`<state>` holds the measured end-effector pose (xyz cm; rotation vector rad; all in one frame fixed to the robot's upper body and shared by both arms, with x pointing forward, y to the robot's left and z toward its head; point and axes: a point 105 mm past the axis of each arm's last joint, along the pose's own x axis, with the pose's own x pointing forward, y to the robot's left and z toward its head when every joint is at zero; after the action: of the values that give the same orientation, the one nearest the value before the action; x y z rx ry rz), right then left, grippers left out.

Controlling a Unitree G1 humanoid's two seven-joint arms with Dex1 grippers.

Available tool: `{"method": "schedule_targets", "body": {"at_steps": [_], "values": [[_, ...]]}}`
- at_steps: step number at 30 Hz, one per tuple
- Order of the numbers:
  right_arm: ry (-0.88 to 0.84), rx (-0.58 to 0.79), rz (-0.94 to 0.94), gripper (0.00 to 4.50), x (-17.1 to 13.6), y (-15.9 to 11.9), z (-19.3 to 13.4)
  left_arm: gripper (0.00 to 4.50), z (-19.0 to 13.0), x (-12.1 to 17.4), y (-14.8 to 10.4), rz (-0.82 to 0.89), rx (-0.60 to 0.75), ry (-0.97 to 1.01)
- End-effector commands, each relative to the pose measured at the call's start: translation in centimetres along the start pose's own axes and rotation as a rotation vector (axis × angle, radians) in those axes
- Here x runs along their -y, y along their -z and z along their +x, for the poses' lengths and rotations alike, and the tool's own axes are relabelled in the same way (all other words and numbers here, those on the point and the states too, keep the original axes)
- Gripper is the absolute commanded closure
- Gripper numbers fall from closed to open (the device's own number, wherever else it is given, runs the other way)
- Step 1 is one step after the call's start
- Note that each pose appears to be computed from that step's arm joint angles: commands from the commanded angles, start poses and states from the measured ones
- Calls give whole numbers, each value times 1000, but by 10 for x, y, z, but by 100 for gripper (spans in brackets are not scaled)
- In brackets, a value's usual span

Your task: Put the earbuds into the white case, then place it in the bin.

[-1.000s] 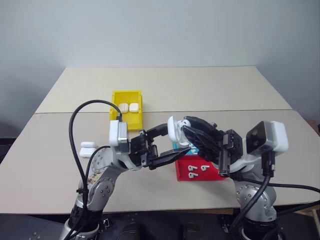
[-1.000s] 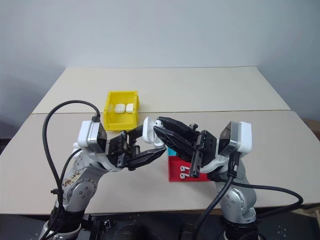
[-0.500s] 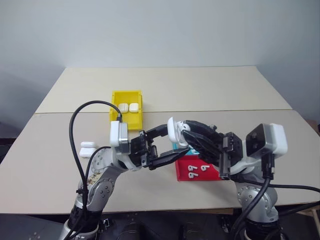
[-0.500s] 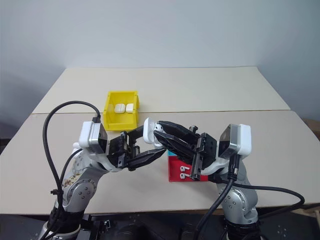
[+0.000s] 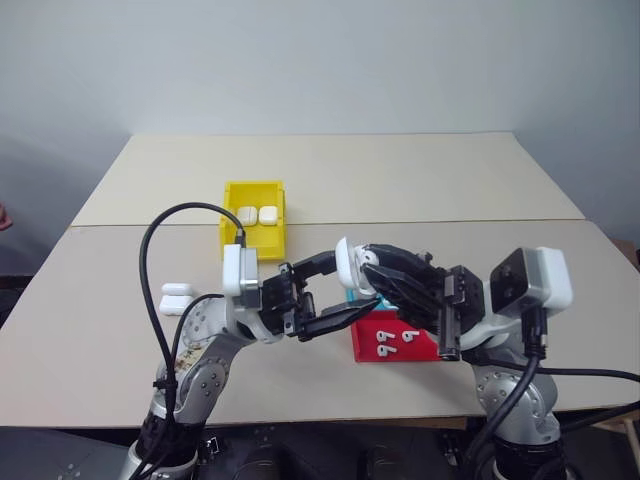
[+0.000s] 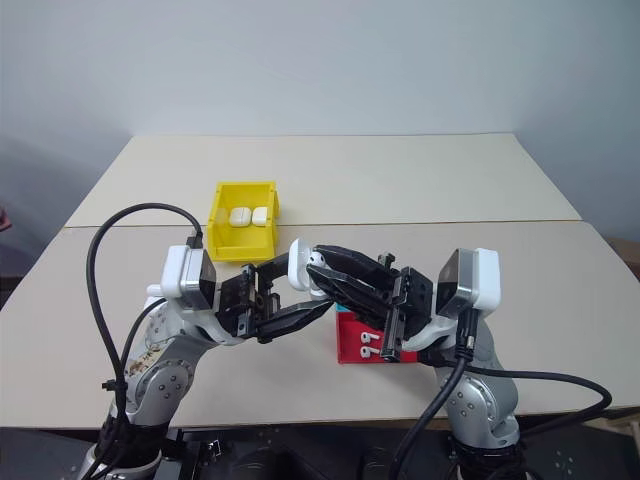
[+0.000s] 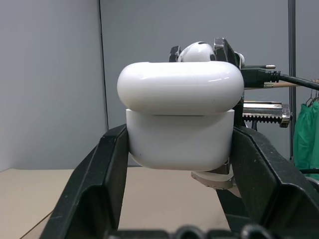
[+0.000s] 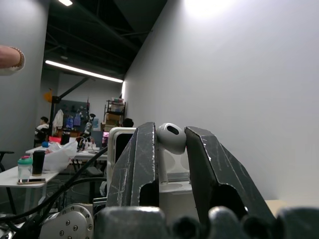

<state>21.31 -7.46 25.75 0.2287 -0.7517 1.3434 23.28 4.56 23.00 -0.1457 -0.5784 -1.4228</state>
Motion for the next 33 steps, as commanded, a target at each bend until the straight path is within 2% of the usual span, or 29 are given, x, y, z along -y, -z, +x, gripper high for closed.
{"method": "schedule_targets", "body": {"at_steps": [1,11,17,28,31,33], "values": [[-25,7,5,375,-4,-2,4,174,2,4,-7,40,29,20],[-25,-22,23,375,-4,3,1,174,3,4,-8,51,36,18],[-33,-31,24,187,-5,4,0,174,2,4,-9,53,40,17],[-29,-3,4,187,1,-9,-7,174,-2,-1,-3,46,15,-5],[-42,5,-41,187,5,-22,-13,174,-8,-8,7,51,-37,-25],[-37,-25,-71,187,13,-29,-13,174,-12,-12,17,56,-141,-42]]}}
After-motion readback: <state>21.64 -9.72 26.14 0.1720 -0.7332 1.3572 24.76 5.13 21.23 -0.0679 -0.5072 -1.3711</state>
